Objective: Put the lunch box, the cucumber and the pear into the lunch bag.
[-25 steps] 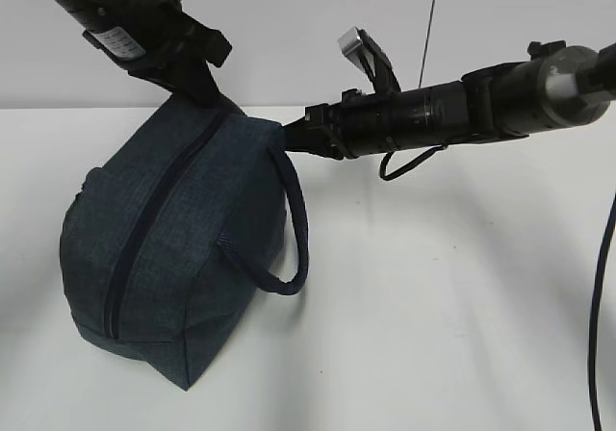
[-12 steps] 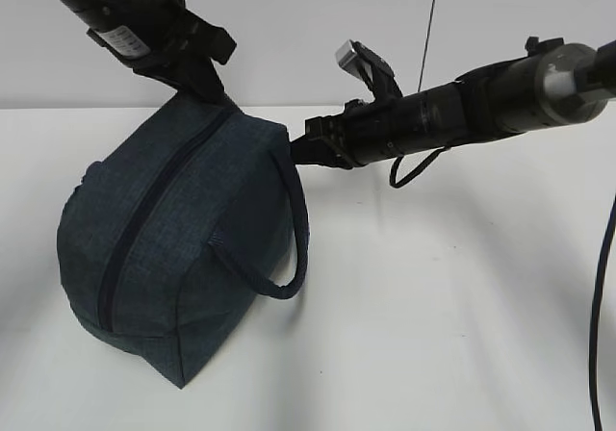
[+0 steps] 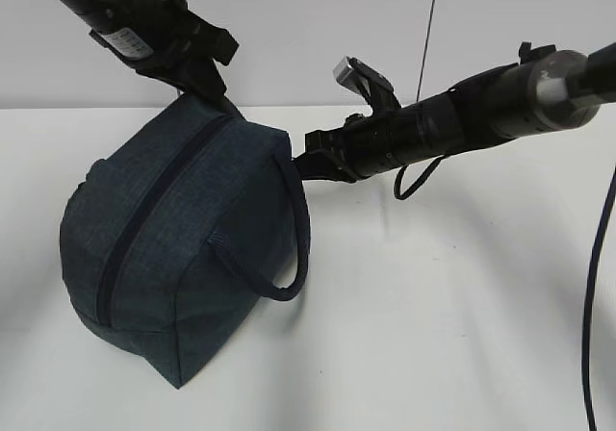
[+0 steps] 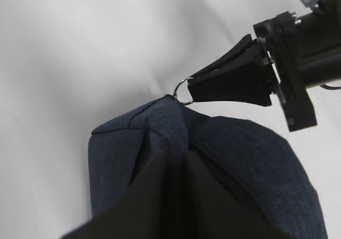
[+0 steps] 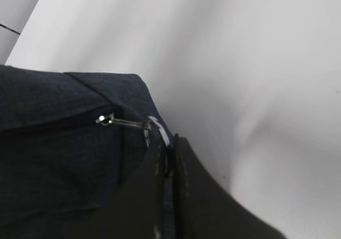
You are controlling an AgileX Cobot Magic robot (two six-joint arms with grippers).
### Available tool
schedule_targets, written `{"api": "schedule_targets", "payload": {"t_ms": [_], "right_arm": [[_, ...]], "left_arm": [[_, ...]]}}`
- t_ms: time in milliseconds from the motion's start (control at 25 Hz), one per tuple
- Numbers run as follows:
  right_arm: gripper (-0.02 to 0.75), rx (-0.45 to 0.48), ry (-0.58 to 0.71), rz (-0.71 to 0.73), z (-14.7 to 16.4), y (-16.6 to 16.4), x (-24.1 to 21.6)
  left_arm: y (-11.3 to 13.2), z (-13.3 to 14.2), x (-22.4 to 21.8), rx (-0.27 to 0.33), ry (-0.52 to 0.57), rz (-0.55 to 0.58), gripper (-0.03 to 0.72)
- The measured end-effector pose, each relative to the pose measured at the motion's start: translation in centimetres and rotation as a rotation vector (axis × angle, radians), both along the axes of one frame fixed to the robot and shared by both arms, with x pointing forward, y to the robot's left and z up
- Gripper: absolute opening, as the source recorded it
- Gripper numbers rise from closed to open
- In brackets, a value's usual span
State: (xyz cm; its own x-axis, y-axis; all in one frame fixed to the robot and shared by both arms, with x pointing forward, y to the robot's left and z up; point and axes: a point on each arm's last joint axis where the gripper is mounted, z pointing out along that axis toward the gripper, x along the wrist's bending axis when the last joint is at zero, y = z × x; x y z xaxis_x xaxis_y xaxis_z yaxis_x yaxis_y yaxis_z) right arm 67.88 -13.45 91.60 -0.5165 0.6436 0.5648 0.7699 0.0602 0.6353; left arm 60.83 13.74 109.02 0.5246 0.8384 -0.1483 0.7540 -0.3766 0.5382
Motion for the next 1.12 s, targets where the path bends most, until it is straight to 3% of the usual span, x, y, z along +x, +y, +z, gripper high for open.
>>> {"api": "schedule_targets", "payload": {"t_ms": [640, 760, 1000, 1120], "right_arm": [[0.029, -0.019, 0.024, 0.016, -0.5, 0.0, -0.2], [0.095, -0.06, 0.015, 0.018, -0.9, -0.3, -0.2], [0.361, -0.103, 0.017, 0.008, -1.8, -0.9, -0.1], [0.403, -0.098, 0.017, 0.014, -1.6, -0.9, -0.1]], "left_arm": [[0.0, 0.0, 0.0, -0.001, -0.004, 0.001, 0.008], [0.1, 0.2, -0.2, 0.001, -0.002, -0.001, 0.008], [0.3, 0.8, -0.6, 0.004, -0.004, -0.002, 0.023], [0.3, 1.0, -0.5, 0.001, -0.01, -0.002, 0.065]]}}
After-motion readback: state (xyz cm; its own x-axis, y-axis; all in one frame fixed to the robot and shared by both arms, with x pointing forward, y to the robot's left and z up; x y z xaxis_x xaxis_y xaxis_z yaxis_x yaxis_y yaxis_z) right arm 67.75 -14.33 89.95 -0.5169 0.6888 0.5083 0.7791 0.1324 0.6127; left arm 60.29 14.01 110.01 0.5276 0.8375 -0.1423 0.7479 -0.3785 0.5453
